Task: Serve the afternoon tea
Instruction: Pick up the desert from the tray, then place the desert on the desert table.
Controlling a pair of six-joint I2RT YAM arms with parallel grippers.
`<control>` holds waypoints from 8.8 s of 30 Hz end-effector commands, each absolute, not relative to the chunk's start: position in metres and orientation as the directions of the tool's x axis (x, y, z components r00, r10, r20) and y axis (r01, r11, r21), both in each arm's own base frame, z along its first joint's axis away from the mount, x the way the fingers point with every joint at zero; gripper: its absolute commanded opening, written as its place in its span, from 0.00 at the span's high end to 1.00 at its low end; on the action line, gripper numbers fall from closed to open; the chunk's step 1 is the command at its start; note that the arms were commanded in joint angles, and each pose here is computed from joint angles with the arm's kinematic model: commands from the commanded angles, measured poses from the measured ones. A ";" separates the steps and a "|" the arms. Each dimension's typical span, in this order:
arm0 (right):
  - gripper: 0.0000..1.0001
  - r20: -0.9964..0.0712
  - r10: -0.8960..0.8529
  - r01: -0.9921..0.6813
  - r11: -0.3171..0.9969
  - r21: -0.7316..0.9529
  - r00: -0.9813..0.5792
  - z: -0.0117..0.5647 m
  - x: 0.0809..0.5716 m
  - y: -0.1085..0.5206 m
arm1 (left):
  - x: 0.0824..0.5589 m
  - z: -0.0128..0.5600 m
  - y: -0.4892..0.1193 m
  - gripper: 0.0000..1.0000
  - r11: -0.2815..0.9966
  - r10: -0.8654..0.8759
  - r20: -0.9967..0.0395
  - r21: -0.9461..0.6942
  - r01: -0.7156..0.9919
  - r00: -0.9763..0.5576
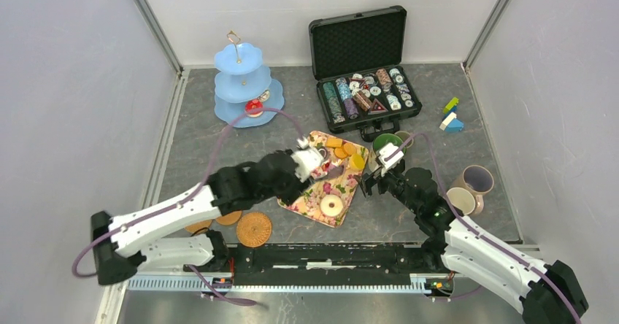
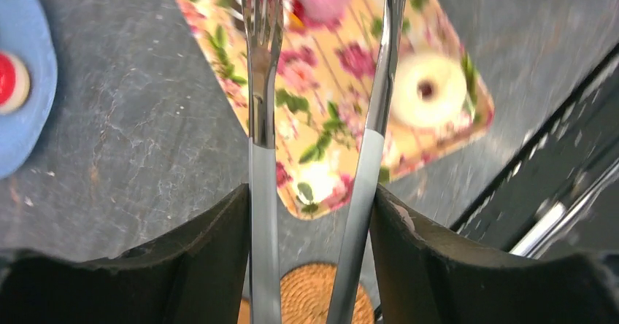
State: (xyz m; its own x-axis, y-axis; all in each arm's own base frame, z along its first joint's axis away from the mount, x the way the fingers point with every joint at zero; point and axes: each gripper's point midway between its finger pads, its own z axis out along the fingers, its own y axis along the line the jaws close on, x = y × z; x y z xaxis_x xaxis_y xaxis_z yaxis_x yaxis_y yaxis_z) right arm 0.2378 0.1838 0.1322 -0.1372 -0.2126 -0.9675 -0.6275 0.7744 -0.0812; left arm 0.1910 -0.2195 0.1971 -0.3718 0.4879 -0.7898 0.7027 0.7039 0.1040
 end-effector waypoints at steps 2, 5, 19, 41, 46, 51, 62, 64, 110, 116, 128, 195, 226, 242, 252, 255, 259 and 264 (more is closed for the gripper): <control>0.02 -0.984 -0.159 -0.547 0.832 -0.090 -0.079 0.157 0.248 0.172 | 0.174 0.183 -0.216 0.37 0.462 0.791 -0.586 0.386 0.798 -0.175; 0.02 -0.987 -0.145 -0.511 0.855 -0.093 -0.063 0.163 0.249 0.164 | 0.153 0.180 -0.230 0.35 0.402 0.789 -0.596 0.314 0.860 -0.151; 0.02 -0.989 -0.133 -0.507 0.858 -0.082 -0.065 0.163 0.250 0.164 | 0.125 0.153 -0.235 0.31 0.289 0.898 -0.415 0.302 0.909 -0.147; 0.02 -0.989 -0.132 -0.520 0.850 -0.080 -0.064 0.163 0.248 0.167 | 0.137 0.135 -0.242 0.20 0.292 0.916 -0.371 0.351 0.890 -0.154; 0.02 -0.989 -0.131 -0.522 0.849 -0.079 -0.064 0.163 0.248 0.167 | 0.134 0.131 -0.235 0.03 0.326 0.903 -0.386 0.327 0.887 -0.189; 0.02 -0.989 -0.131 -0.527 0.846 -0.077 -0.067 0.162 0.247 0.168 | 0.131 0.115 -0.223 0.00 0.294 0.932 -0.302 0.304 0.906 -0.201; 0.02 -0.990 -0.128 -0.518 0.852 -0.081 -0.056 0.165 0.248 0.165 | 0.143 0.078 -0.215 0.00 0.254 0.965 -0.138 0.298 0.920 -0.222; 0.02 -0.989 -0.131 -0.516 0.853 -0.081 -0.062 0.164 0.248 0.165 | 0.142 0.069 -0.214 0.00 0.258 0.964 -0.132 0.278 0.925 -0.229; 0.02 -0.990 -0.125 -0.525 0.848 -0.074 -0.061 0.165 0.247 0.167 | 0.155 0.056 -0.232 0.34 0.290 0.957 -0.087 0.213 0.933 -0.277; 0.02 -0.991 -0.120 -0.522 0.850 -0.074 -0.056 0.165 0.247 0.166 | 0.159 0.053 -0.239 0.32 0.273 0.962 -0.079 0.220 0.937 -0.261; 0.02 -0.991 -0.123 -0.521 0.850 -0.076 -0.057 0.165 0.247 0.166 | 0.176 0.052 -0.261 0.31 0.241 0.970 -0.103 0.253 0.937 -0.222; 0.02 -0.997 -0.066 -0.452 0.891 -0.047 -0.026 0.174 0.247 0.151 | 0.313 0.124 -0.043 0.64 0.970 0.120 -0.522 0.242 -0.012 -0.844; 0.02 -0.997 -0.068 -0.453 0.890 -0.047 -0.030 0.173 0.248 0.152 | 0.415 0.112 -0.005 0.64 0.972 -0.061 -0.555 0.157 -0.176 -0.830; 0.02 -0.996 -0.076 -0.454 0.890 -0.050 -0.039 0.170 0.249 0.152 | 0.430 0.100 0.000 0.57 0.985 -0.106 -0.585 0.047 -0.164 -0.804; 0.02 -0.996 -0.077 -0.442 0.895 -0.053 -0.037 0.171 0.249 0.150 | 0.429 0.100 0.001 0.52 0.984 -0.104 -0.589 0.054 -0.168 -0.801; 0.02 -0.996 -0.077 -0.444 0.895 -0.052 -0.038 0.171 0.249 0.150 | 0.428 0.102 0.002 0.49 0.984 -0.104 -0.593 0.055 -0.170 -0.799; 0.02 -0.996 -0.079 -0.446 0.894 -0.052 -0.042 0.170 0.249 0.151 | 0.427 0.103 0.002 0.47 0.984 -0.102 -0.596 0.057 -0.169 -0.797; 0.02 -0.996 -0.080 -0.446 0.893 -0.052 -0.043 0.169 0.249 0.151 | 0.426 0.104 0.000 0.40 0.986 -0.100 -0.599 0.050 -0.162 -0.795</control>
State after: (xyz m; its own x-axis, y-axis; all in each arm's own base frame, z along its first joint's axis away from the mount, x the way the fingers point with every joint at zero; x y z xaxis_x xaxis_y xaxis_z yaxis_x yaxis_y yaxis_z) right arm 0.2466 0.1498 0.1570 -0.0754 -0.1059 -0.9915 -0.4546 0.8886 -0.0603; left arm 0.4156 0.0039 0.0879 -0.8412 -0.0772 -0.5351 -0.1446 0.9858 0.0851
